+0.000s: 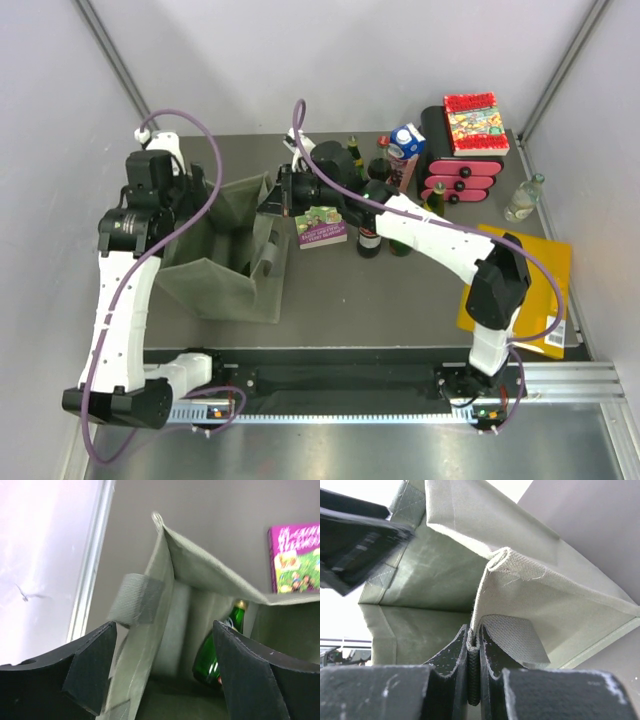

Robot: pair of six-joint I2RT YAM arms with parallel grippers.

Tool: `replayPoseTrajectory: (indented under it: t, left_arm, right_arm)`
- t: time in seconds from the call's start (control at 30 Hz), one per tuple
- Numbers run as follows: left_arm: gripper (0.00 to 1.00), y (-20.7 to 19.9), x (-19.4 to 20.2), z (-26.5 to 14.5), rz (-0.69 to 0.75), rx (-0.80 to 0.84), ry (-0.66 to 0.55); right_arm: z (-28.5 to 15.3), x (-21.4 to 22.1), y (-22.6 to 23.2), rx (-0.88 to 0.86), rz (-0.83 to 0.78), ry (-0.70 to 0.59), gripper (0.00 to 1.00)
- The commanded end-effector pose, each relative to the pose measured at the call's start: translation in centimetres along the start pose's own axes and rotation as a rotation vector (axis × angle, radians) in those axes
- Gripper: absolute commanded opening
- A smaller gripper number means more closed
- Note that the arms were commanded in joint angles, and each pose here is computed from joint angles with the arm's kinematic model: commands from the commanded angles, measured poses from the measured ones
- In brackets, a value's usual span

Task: Take the beverage out of the canvas bag
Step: Adjust the canvas bag at the center of the board.

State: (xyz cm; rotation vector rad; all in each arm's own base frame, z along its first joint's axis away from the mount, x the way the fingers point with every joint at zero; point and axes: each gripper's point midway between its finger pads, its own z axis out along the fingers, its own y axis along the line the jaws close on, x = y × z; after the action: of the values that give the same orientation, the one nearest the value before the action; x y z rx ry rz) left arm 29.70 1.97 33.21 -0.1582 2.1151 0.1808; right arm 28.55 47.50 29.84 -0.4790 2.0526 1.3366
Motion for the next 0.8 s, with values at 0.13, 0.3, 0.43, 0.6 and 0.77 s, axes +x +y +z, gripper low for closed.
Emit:
replayPoseTrajectory:
  t: [0.13, 0.3, 0.43, 0.6, 0.77]
  left_arm:
    - [0.74, 0.3, 3.1, 0.2, -0.018, -0.02, 0.083]
    - [0.11, -0.5, 1.1, -1.6, -0.042, 0.051, -0.017]
    - [0.01, -0.7, -1.6, -4.1, -0.073, 0.106, -0.176]
    - [0.0, -0.3, -3.8, -8.3, -0.112, 0.153, -0.375]
    - [0.01, -1.7, -3.9, -10.9, -0.098, 0.271, -0.501]
  right_arm:
    - [-4.2, -6.3, 6.7, -0.207, -0.16, -0.216, 0.0]
    - [-4.8, -6.4, 7.4, -0.237, -0.228, -0.242, 0.0]
    - [-5.9, -7.3, 8.4, -0.27, -0.296, -0.293, 0.0]
    - [-7.4, -7.9, 9.6, -0.302, -0.37, -0.341, 0.0]
    - [-9.0, -7.5, 10.8, -0.369, -0.457, -0.397, 0.0]
